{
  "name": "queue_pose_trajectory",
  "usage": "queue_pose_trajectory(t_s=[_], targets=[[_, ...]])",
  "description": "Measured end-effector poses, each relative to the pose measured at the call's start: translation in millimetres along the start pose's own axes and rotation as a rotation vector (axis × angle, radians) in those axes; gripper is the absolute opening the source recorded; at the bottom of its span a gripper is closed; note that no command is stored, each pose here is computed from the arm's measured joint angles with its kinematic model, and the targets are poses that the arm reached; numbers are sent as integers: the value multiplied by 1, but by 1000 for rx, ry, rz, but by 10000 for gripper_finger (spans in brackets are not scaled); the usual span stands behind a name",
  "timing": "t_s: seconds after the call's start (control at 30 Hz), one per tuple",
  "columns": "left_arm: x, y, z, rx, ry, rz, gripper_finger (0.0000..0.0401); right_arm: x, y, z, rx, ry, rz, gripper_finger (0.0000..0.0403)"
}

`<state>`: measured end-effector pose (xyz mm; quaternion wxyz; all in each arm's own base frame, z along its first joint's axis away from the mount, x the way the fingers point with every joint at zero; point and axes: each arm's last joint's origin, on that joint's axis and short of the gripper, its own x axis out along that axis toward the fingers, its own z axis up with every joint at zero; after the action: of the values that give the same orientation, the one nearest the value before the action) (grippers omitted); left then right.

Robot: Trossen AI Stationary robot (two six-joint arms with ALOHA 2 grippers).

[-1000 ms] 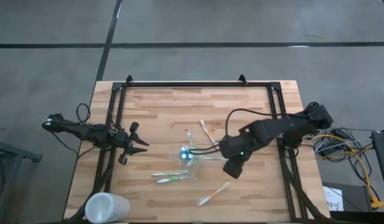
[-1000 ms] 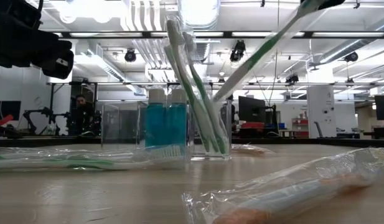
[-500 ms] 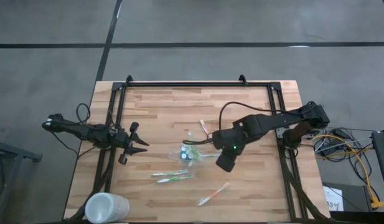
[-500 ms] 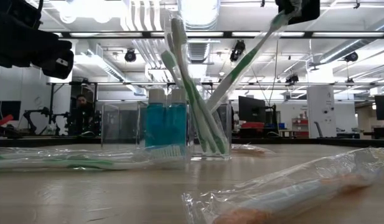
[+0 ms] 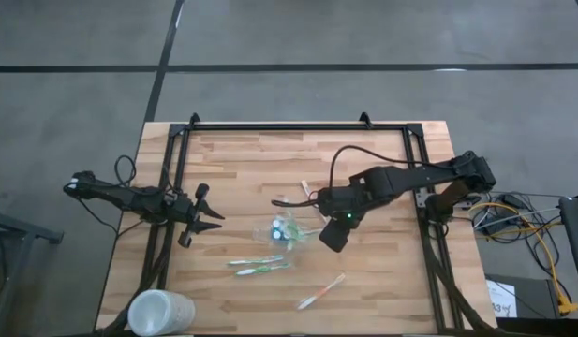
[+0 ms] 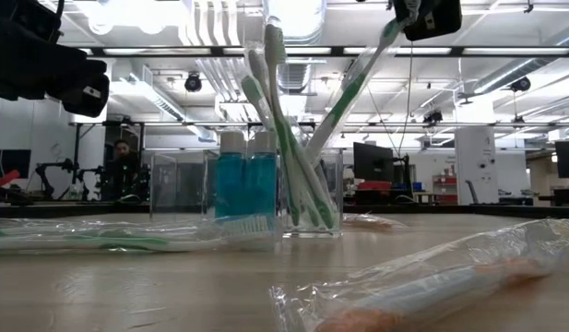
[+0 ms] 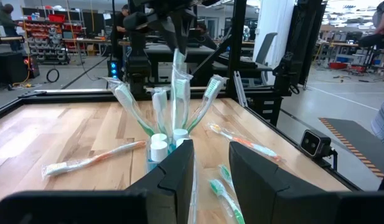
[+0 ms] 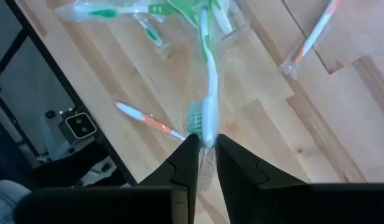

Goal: Pick & Place toothbrushing station
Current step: Put the green toothbrush into the transparent organizer

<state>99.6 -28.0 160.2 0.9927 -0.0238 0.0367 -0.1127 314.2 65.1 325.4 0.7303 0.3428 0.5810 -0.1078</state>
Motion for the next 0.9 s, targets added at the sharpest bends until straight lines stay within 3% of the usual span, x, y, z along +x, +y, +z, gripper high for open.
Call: queue_pose_trajectory(t_s=[0.5, 0.9], targets=[[0, 0, 0, 0, 0, 0, 108, -1, 0, 5, -63, -9, 45, 104], [0, 0, 0, 0, 0, 0, 108, -2, 6, 12, -146, -95, 91, 222]])
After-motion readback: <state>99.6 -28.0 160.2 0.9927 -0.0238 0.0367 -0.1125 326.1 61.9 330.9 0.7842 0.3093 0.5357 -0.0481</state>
